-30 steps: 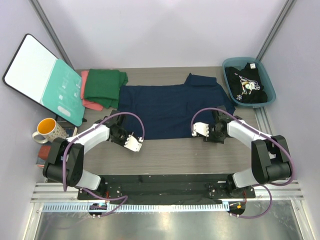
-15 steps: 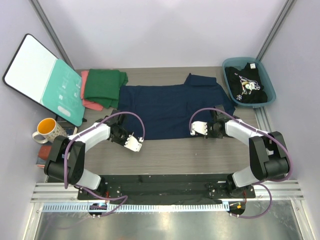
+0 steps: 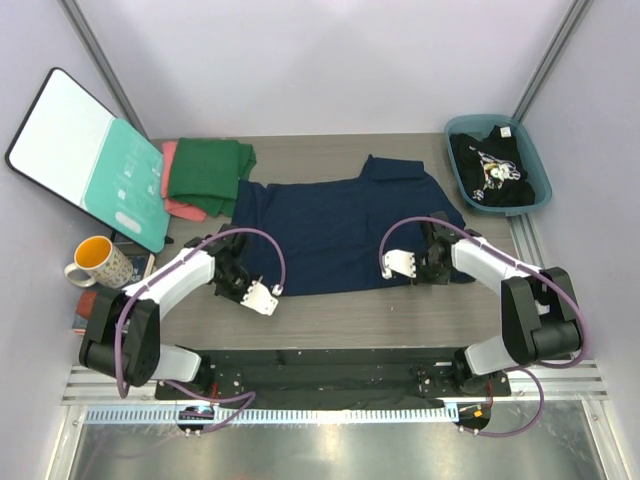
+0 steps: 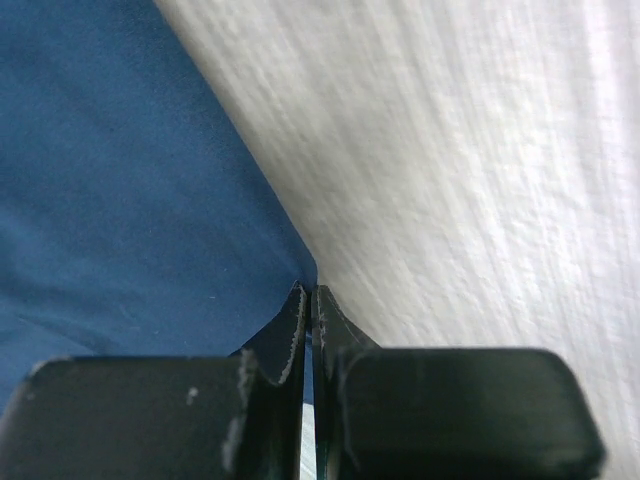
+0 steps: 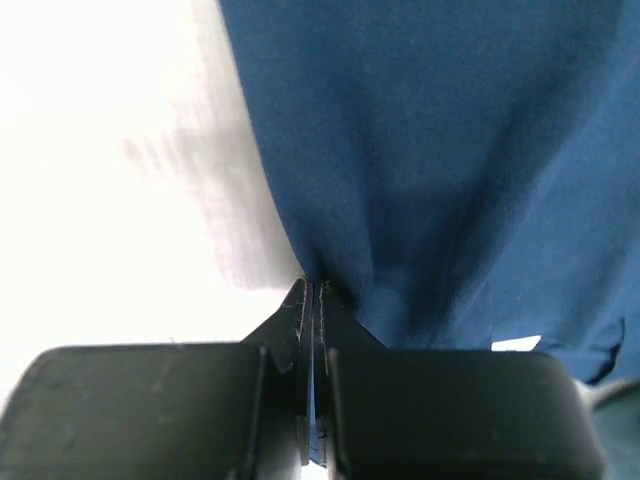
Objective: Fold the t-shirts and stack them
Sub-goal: Fold the flattened tshirt in 1/3 of the way
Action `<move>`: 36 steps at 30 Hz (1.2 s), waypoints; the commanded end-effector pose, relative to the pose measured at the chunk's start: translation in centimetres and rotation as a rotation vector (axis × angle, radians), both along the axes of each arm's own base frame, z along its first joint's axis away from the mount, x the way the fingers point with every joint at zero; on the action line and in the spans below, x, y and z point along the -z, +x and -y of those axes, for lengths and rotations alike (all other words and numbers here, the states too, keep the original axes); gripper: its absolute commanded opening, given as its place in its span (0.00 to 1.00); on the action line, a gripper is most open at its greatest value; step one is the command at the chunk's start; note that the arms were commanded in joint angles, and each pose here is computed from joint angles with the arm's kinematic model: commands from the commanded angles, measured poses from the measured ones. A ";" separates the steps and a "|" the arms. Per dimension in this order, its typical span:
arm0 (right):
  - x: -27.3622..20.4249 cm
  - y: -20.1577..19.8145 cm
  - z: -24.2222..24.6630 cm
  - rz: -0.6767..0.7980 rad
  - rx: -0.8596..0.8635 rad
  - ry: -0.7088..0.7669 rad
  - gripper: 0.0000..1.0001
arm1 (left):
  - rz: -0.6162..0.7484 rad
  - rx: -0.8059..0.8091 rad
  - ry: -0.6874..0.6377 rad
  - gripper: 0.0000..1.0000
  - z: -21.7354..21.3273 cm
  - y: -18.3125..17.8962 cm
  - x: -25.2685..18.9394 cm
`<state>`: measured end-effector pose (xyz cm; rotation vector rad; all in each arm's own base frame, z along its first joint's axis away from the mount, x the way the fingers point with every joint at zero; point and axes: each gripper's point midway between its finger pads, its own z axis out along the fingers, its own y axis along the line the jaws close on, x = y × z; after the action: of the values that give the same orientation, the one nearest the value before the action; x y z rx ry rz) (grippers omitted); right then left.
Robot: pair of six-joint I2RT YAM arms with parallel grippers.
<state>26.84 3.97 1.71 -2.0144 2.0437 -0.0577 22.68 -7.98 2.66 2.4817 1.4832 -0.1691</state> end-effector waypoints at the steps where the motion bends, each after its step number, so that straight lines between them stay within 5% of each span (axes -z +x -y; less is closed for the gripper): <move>1: -1.9 -3.3 -0.5 -0.100 -0.063 0.022 0.01 | -0.100 0.007 0.020 0.00 -0.9 -3.5 -0.9; 14: -3.9 -12.7 -1.5 -0.234 -0.331 0.035 0.02 | -0.216 0.100 -0.028 0.00 -1.8 -11.0 -3.0; 15: -3.9 -13.1 -1.5 -0.243 -0.344 0.032 0.21 | -0.208 0.108 -0.036 0.04 -1.7 -11.2 -3.1; 16: -4.0 -13.4 -1.5 -0.246 -0.343 0.035 0.37 | -0.200 0.112 -0.043 0.25 -1.7 -11.3 -3.1; 18: -4.2 -13.9 -1.6 -0.263 -0.343 0.043 0.59 | -0.164 0.105 -0.067 0.44 -1.4 -11.2 -3.4; 21: -5.5 -13.4 -2.1 -0.246 -0.334 0.060 0.63 | -0.116 0.087 -0.081 0.56 -1.2 -10.4 -4.0; 25: -6.7 -9.8 -3.2 -0.131 -0.174 0.096 0.60 | 0.036 0.021 -0.108 0.58 -0.4 -6.4 -5.6; 30: -8.4 -0.9 -4.8 0.071 0.113 0.221 0.42 | 0.222 -0.124 -0.150 0.53 1.3 2.0 -6.5; 36: -8.0 6.3 -3.0 -0.034 0.419 0.388 0.40 | 0.212 -0.171 -0.144 0.45 2.5 6.4 -6.5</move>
<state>27.15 6.76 7.96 -1.6836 2.2059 0.1925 24.82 -9.37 7.92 2.2832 1.5195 -0.0804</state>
